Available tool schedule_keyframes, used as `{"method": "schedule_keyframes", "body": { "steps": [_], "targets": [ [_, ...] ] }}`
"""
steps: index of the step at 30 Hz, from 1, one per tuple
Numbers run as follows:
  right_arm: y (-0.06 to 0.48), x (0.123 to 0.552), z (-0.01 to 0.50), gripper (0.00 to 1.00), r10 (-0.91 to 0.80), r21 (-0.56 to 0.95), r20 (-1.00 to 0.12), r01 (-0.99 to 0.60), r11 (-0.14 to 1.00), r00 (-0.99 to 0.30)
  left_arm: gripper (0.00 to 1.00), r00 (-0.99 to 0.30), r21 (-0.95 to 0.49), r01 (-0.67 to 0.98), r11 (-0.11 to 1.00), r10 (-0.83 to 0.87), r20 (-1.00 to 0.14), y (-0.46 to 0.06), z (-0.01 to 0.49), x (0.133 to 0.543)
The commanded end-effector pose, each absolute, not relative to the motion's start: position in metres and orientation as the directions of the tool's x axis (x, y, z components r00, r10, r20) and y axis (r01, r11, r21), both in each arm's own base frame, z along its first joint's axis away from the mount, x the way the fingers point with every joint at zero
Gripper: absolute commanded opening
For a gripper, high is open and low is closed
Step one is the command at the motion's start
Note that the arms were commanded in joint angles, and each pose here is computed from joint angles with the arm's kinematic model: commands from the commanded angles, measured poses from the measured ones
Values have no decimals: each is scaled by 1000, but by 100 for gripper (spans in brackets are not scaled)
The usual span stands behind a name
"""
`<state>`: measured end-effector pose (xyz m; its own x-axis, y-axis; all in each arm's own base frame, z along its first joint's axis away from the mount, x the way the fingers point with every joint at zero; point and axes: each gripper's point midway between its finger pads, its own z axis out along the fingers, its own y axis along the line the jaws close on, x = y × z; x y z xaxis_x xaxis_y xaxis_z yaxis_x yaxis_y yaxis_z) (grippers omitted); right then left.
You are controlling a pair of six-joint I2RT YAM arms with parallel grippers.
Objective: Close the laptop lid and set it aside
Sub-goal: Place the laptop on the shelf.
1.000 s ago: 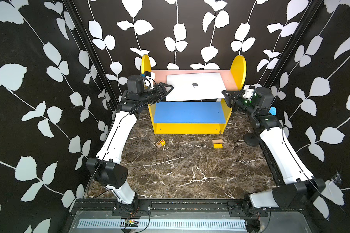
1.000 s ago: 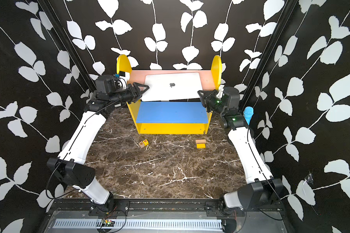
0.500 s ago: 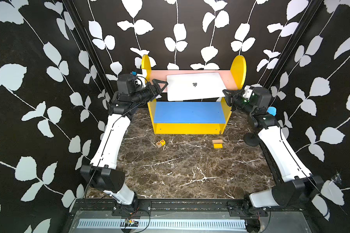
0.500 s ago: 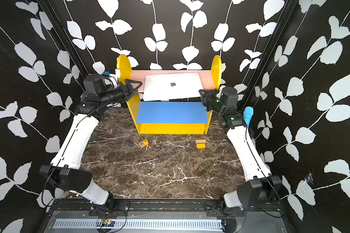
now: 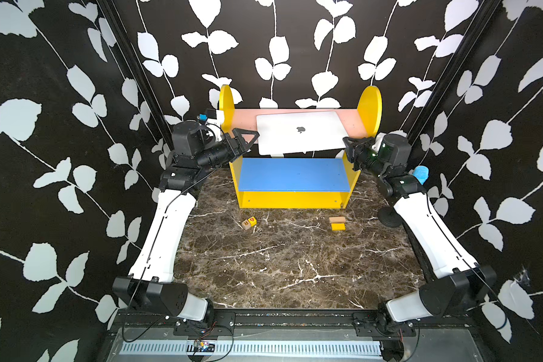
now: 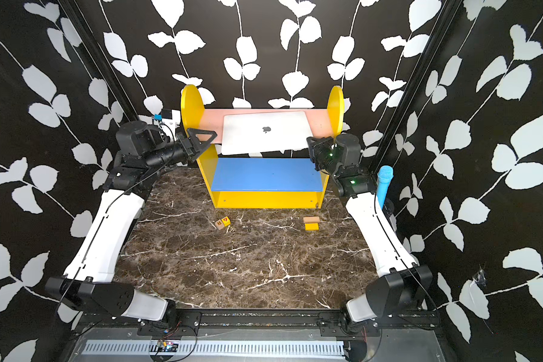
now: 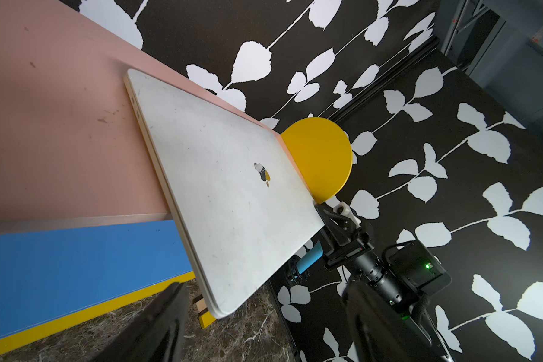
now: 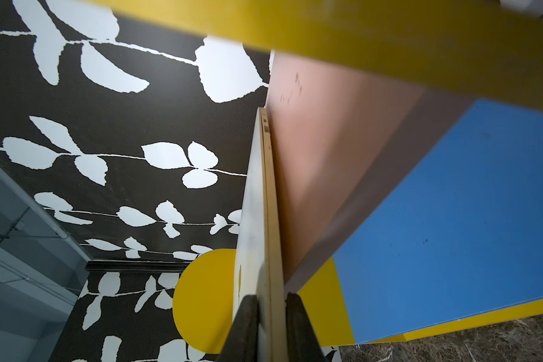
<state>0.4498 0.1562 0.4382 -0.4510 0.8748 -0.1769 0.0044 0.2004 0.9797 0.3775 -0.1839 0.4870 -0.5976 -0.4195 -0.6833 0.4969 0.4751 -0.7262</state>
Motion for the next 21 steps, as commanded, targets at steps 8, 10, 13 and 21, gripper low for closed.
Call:
{"method": "schedule_keyframes", "body": {
  "steps": [8,10,13,21],
  "targets": [
    [160,458,453,27,874,975,-216,-55,213,-435,83,-556,-687,567,454,-404,-726,-179,492,334],
    [161,458,454,35,871,974,-224,-59,221,-438,83,-556,-687,568,454,-404,-727,-178,491,328],
    [161,457,454,44,868,971,-235,-64,231,-437,83,-559,-684,570,455,-396,-729,-179,489,321],
    [156,451,455,58,860,965,-256,-73,250,-441,83,-573,-653,599,464,-322,-754,-204,482,308]
  ]
}}
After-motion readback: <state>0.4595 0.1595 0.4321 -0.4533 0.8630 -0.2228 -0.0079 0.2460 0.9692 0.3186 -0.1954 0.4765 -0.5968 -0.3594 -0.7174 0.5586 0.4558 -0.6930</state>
